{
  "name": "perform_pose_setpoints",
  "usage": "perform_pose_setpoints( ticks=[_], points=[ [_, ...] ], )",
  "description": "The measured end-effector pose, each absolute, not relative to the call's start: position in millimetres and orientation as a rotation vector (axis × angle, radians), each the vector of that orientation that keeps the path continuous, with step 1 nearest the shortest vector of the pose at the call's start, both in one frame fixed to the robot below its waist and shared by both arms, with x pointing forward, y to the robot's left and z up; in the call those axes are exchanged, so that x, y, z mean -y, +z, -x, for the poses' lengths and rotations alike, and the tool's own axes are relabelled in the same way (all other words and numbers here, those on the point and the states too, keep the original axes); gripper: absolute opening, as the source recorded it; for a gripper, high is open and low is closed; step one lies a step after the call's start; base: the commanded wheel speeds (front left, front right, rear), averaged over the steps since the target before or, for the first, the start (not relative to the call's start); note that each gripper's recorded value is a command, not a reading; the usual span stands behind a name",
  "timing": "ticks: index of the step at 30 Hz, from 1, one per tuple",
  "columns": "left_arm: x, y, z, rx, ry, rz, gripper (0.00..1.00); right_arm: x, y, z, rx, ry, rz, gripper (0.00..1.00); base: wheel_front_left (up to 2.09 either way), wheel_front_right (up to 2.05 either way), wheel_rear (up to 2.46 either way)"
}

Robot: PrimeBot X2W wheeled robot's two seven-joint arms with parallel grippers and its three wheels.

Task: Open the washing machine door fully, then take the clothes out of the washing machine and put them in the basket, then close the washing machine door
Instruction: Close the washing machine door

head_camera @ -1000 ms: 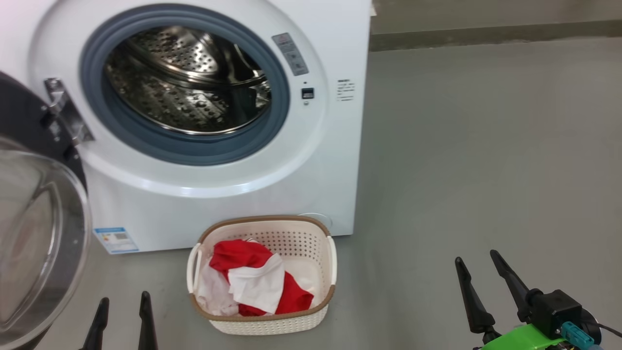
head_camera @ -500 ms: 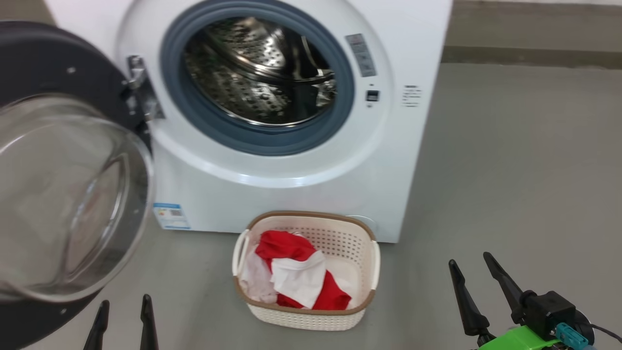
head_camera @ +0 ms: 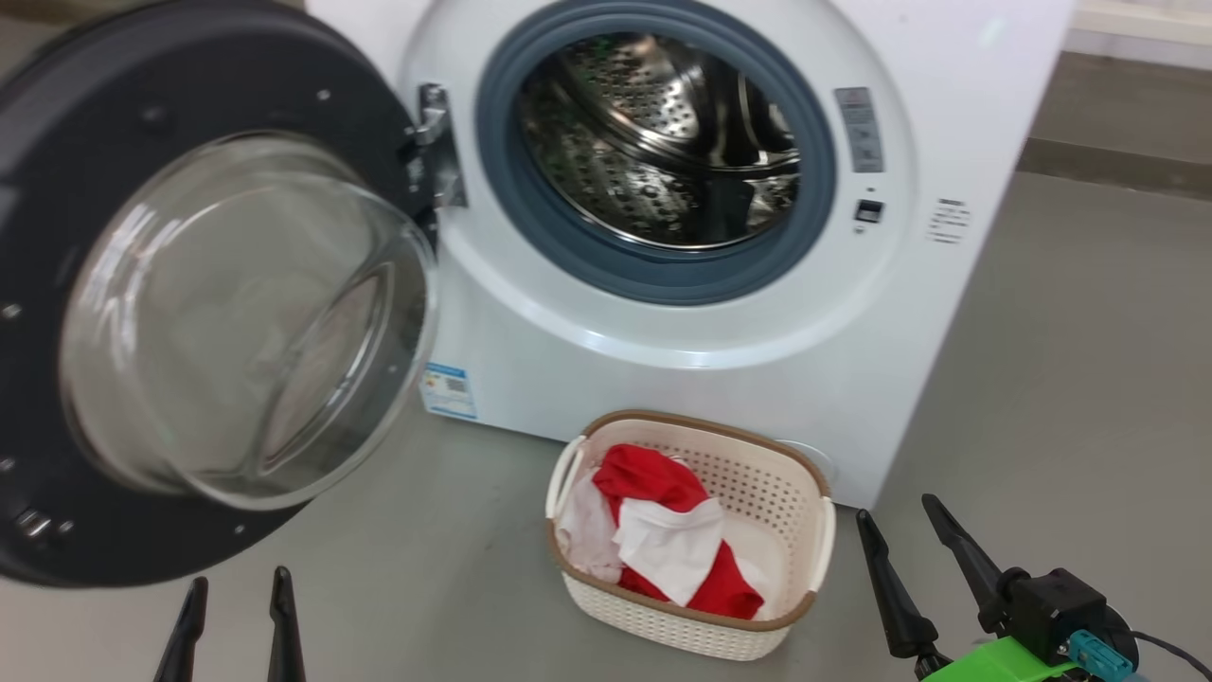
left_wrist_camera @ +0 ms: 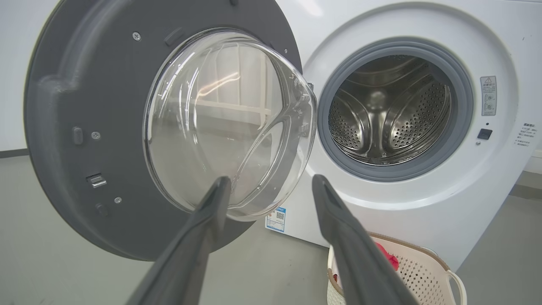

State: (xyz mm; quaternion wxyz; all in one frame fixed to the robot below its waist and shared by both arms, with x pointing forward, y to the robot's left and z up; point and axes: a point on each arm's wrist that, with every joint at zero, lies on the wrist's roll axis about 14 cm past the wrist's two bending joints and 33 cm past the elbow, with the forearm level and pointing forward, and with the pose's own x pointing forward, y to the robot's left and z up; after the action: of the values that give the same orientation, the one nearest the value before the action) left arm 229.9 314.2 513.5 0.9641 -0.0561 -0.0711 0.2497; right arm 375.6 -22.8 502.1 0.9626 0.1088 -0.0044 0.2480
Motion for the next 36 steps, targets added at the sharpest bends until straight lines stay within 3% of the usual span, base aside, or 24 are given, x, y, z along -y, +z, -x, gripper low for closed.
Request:
perform_pose_setpoints(
  ticks=[11,29,30,31,32,33,36],
  points=[
    [-336,518,-195,0.159,0.622,0.098,1.0,-24,501,-372,-0.013,0.641,-0.219,1.0,0.0,0.0,0.0],
    [-341,515,-186,0.147,0.664,0.102,1.0,-42,498,-375,-0.025,0.688,-0.217,1.0,0.0,0.0,0.0],
    [-341,514,-186,0.144,0.664,0.104,0.84,-42,498,-375,-0.024,0.687,-0.217,1.0,0.0,0.0,0.0],
    [-341,512,-186,0.14,0.664,0.106,0.46,-41,499,-375,-0.023,0.686,-0.217,1.0,0.0,0.0,0.0],
    [-342,511,-186,0.135,0.664,0.108,0.26,-41,499,-375,-0.022,0.685,-0.216,1.0,0.0,0.0,0.0],
    [-342,509,-185,0.131,0.664,0.107,0.0,-40,499,-375,-0.021,0.684,-0.216,1.0,0.0,0.0,0.0],
    [-347,512,-186,0.143,0.671,0.114,0.0,-39,500,-375,-0.017,0.679,-0.215,1.0,0.0,0.0,0.0]
  ],
)
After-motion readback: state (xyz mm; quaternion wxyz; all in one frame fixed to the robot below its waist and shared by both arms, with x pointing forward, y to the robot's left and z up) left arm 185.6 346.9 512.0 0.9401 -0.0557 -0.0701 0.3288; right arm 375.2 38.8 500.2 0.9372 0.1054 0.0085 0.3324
